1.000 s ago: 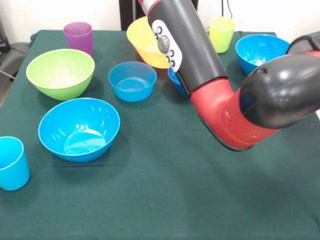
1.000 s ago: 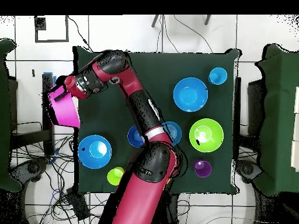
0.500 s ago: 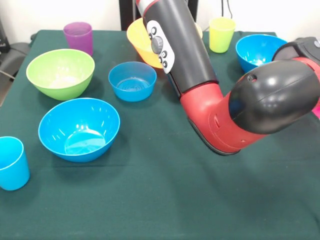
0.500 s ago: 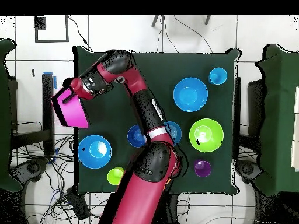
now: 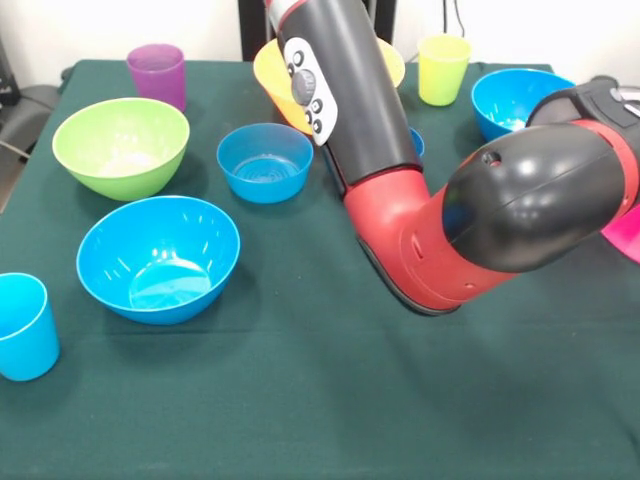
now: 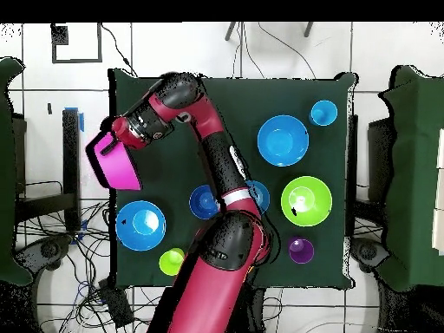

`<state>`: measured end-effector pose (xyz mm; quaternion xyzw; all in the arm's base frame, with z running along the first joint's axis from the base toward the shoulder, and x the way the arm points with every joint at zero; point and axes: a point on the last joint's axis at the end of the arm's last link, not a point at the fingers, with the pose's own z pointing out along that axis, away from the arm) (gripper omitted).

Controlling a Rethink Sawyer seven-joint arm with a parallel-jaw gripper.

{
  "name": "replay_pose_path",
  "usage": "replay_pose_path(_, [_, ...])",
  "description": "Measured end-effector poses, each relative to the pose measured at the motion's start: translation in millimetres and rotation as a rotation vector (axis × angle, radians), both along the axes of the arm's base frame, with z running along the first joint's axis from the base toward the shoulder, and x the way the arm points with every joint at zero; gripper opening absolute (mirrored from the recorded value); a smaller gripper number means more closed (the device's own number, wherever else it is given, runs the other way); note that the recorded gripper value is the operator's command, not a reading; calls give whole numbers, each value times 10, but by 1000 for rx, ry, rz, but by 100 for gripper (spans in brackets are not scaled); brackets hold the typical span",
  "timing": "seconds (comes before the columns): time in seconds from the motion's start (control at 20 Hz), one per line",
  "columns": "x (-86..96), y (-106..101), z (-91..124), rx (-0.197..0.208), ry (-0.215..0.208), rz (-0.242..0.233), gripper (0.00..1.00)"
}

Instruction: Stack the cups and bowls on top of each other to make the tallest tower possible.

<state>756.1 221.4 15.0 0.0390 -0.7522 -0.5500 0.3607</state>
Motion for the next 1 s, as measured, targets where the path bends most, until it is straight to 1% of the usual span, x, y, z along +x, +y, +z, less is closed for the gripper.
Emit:
replay_pose_path(0.3, [-1,-98,-31,-25,-1,21,0])
replay_pose_path(0.5, [11,-138,-26,-28,0,26,0])
replay_pose_path(0.85, [21,-240,-17,-36,3,50,0])
replay_pose_path(1.0, [27,-289,-23,-40,-2,60,0])
